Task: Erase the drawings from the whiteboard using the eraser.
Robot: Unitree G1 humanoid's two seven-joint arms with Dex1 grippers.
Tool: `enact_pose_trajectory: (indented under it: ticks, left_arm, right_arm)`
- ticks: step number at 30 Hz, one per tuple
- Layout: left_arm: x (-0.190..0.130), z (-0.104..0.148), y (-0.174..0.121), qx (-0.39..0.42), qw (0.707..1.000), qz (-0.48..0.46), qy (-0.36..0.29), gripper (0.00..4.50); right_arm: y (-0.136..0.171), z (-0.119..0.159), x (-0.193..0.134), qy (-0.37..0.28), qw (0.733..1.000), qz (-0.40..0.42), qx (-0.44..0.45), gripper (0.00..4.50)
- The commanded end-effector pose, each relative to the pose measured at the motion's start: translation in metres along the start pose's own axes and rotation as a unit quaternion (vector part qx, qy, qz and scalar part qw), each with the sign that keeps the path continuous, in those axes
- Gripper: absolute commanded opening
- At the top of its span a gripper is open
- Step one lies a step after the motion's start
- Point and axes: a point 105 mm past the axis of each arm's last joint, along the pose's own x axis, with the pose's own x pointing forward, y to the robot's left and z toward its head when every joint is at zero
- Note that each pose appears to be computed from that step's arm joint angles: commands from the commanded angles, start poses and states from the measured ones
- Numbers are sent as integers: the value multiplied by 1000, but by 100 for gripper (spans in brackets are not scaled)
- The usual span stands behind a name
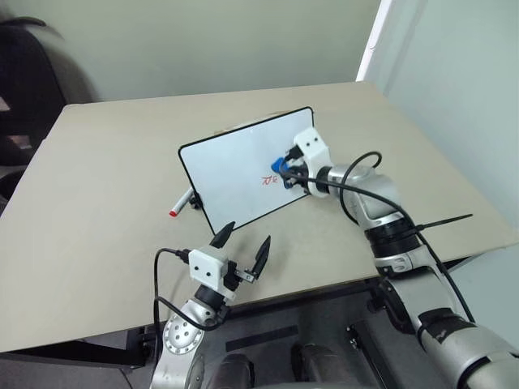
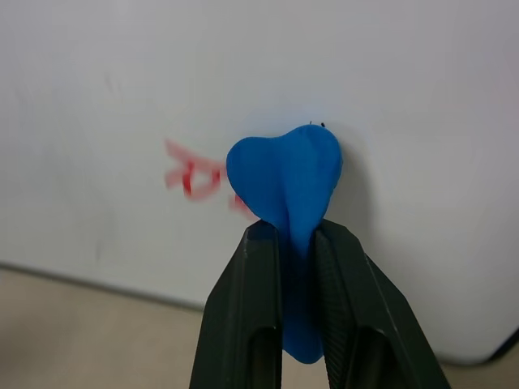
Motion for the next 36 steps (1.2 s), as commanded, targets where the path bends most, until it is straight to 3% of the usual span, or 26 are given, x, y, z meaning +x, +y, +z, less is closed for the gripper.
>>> enact_pose_trajectory:
  ticks: [1,9,18,22,25,32,36]
  left_arm:
    - [1,15,-2,2,1000,-2,-28,450]
    - [1,16,-2,2,1000,-2,-29,450]
    - [2,16,0,4,1000,-3,-29,450]
    - [4,15,0,5,1000,-2,-30,450]
    - [5,15,-1,4,1000,-2,-30,450]
    - [5,15,-1,2,999,1,-32,450]
    - [5,15,-1,2,999,0,-32,450]
  right_arm:
    - [6,-11,5,18,1000,-1,-5,38]
    - [5,-19,7,32,999,-4,-3,38]
    - [7,39,-7,-43,999,0,-31,38]
    - [15,53,-10,-60,997,10,-40,38]
    - [18,47,-7,-52,998,13,-41,38]
    - [14,-4,8,18,999,2,-28,38]
    - [11,-15,10,33,999,-4,-30,38]
